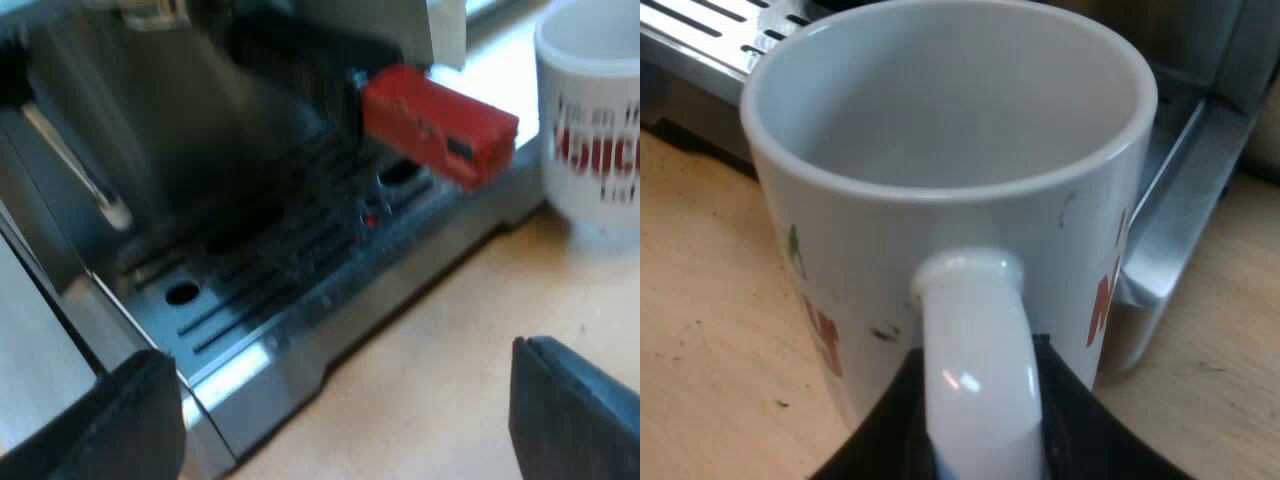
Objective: Place mug into machine
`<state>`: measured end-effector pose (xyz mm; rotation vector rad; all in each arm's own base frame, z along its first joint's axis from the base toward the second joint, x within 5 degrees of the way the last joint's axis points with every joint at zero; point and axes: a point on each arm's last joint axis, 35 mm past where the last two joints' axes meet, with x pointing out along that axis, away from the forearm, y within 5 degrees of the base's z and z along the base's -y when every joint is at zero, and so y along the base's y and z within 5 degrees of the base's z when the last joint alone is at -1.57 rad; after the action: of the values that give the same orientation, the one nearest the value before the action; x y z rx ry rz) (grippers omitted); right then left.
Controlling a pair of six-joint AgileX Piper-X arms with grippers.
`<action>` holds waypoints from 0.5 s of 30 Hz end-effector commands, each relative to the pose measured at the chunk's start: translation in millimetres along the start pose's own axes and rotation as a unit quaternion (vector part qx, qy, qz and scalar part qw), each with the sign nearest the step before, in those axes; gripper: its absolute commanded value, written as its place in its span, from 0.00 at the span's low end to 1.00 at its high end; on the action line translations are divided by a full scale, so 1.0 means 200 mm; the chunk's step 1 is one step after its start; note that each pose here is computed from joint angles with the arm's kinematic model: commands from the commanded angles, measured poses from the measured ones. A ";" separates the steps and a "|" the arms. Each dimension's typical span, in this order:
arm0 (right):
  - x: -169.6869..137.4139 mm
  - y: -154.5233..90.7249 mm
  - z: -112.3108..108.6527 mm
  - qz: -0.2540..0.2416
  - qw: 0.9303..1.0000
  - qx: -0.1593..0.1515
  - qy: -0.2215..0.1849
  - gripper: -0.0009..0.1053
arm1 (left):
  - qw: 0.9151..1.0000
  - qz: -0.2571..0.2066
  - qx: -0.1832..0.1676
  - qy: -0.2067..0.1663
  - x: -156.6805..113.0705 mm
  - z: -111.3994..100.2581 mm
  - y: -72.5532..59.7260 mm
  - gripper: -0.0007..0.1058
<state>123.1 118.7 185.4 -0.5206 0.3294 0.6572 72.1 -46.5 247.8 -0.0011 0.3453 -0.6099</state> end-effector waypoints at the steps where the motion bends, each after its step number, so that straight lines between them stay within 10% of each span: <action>1: 0.03 -0.01 0.07 -0.014 0.999 0.018 -0.046 0.01 | 1.000 -0.009 -0.001 -0.003 0.02 -0.02 0.00 0.65; 15: 0.17 0.07 0.10 -0.003 0.994 0.029 -0.103 0.01 | 1.000 -0.009 0.027 -0.012 0.08 -0.07 0.01 0.65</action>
<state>139.9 151.2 168.2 -0.4453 0.2381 0.6876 81.1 -52.1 227.0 0.0371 0.3251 -0.6256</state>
